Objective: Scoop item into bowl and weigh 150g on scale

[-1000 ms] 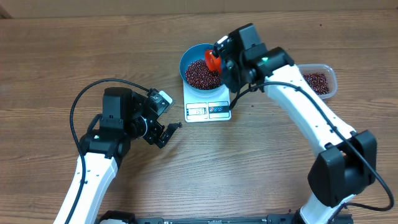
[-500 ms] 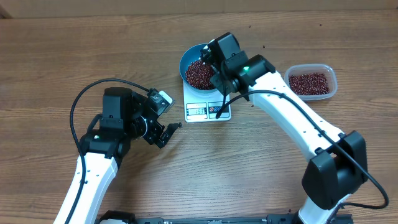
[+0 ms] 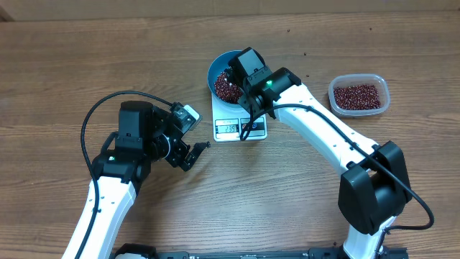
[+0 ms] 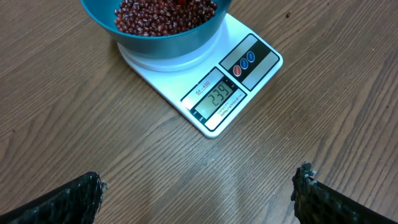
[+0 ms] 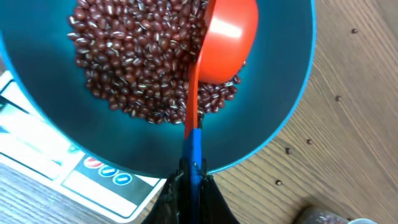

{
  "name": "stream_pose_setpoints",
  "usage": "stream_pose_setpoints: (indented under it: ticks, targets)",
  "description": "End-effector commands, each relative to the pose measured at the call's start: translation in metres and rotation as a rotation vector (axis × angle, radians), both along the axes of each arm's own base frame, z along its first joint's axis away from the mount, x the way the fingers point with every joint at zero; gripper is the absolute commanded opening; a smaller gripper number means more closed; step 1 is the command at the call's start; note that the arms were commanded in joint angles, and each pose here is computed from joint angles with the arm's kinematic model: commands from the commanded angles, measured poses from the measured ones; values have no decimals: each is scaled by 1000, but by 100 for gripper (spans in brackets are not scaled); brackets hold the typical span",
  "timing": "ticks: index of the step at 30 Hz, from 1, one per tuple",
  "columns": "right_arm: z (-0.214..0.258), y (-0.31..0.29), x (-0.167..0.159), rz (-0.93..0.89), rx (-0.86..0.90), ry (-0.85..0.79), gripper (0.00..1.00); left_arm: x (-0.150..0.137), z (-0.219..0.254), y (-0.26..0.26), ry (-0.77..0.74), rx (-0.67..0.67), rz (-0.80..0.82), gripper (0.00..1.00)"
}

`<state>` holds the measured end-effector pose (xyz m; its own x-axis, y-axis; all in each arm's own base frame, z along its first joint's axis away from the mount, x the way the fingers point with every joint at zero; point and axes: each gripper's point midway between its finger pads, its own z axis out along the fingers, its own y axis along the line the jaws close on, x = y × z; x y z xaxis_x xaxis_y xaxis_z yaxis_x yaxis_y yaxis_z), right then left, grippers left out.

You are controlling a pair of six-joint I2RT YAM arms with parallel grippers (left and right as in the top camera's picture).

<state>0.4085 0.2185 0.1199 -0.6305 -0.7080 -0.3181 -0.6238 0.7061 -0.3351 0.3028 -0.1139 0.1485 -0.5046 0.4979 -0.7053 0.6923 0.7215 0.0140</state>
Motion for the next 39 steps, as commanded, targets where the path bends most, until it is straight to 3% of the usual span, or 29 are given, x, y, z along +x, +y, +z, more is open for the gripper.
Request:
stream_pose_setpoints:
  ticks: [1,19,39]
  targets:
    - [6,12,-1,23,53,6,4,1,1,0,0,-3,8,100]
    - [65,-4,0,-32,422,105,4,1,1,0,0,-3,8,100]
    - [91,-12,-20,-45,450,107,4,1,1,0,0,-3,8,100]
